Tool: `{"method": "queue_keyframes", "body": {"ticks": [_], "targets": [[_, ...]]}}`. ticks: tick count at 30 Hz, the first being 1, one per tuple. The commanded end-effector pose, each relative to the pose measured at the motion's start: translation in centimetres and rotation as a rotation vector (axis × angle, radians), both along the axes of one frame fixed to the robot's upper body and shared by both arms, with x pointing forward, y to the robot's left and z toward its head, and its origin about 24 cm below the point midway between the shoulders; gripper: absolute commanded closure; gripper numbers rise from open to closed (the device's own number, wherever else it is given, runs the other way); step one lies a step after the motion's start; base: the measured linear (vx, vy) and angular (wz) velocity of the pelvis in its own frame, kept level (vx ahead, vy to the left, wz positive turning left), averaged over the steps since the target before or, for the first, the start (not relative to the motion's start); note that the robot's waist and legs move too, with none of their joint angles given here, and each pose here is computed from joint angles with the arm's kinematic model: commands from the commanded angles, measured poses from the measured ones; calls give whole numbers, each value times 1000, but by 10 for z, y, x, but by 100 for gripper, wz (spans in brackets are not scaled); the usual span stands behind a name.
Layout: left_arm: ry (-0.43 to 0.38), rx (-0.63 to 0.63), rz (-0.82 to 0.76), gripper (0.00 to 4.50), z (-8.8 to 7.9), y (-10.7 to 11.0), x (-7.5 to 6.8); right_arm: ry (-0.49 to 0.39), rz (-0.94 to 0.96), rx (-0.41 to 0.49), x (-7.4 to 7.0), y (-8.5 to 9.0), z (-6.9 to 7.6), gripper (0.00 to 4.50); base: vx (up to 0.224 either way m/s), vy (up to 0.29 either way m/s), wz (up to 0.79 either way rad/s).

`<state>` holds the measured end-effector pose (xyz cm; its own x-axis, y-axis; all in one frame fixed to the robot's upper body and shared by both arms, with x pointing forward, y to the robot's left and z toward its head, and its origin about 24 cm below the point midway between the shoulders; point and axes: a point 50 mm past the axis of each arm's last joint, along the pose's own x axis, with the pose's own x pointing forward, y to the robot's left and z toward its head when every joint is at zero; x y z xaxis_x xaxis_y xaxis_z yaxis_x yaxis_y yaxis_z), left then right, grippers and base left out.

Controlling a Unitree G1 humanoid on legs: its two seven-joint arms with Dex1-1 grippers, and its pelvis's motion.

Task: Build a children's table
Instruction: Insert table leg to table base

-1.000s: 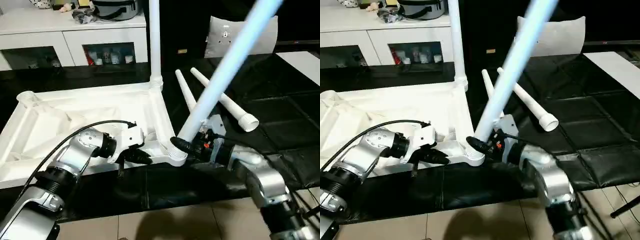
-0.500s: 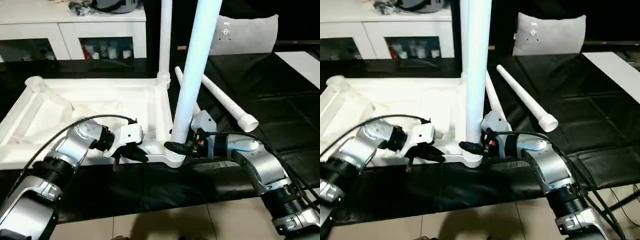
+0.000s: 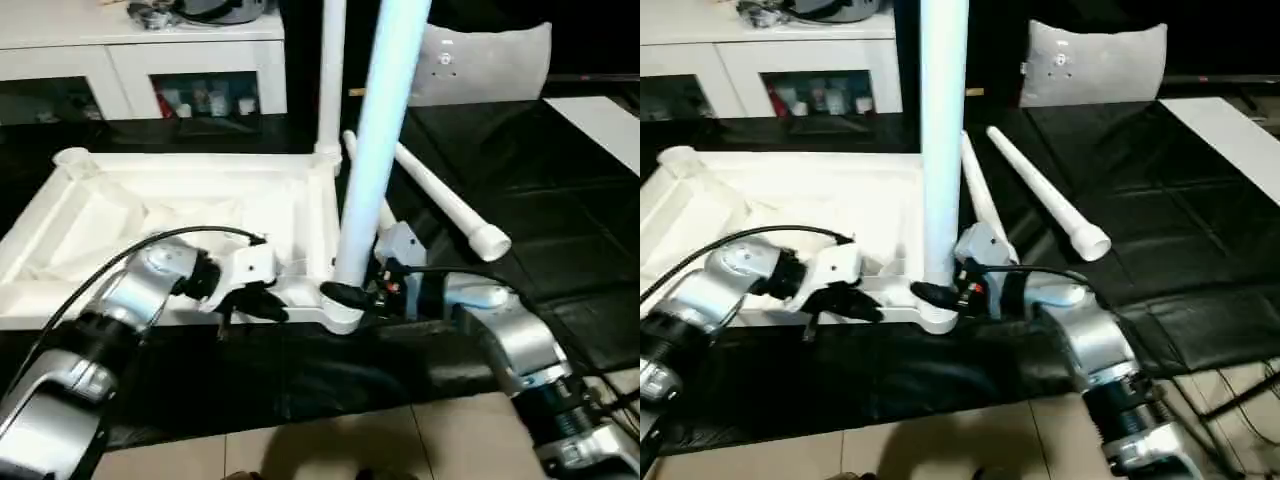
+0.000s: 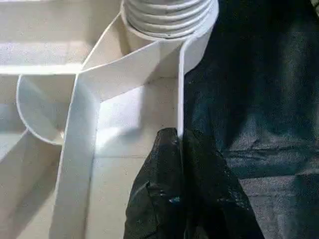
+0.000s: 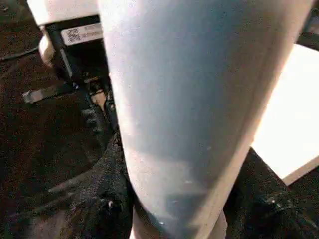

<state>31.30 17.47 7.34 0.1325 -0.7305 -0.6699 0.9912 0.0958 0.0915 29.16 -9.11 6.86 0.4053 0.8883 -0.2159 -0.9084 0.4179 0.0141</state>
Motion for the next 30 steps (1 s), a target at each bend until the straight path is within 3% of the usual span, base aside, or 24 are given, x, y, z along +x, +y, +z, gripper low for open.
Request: {"method": "queue_keyframes", "body": {"ticks": [1,6,11,15,21,30], "targets": [[-53,-7,117,450,9,12,4,257,-74,-145,-20,-11,-61,261,0,0,0],[-40,-48,214,450,14,-1,-25,255,-274,-114,0,-3,-58,261,3,15,-12],[-54,-72,289,450,19,-19,-37,228,-278,-112,8,8,-52,261,0,0,0],[-104,-49,362,450,22,-23,-35,210,-260,-104,10,13,-48,261,0,0,0],[-110,-56,403,450,26,-27,-34,212,-243,-109,10,10,-50,261,0,0,0],[-190,-37,442,450,21,-23,-24,208,-262,-89,10,6,-50,261,0,0,0]]}}
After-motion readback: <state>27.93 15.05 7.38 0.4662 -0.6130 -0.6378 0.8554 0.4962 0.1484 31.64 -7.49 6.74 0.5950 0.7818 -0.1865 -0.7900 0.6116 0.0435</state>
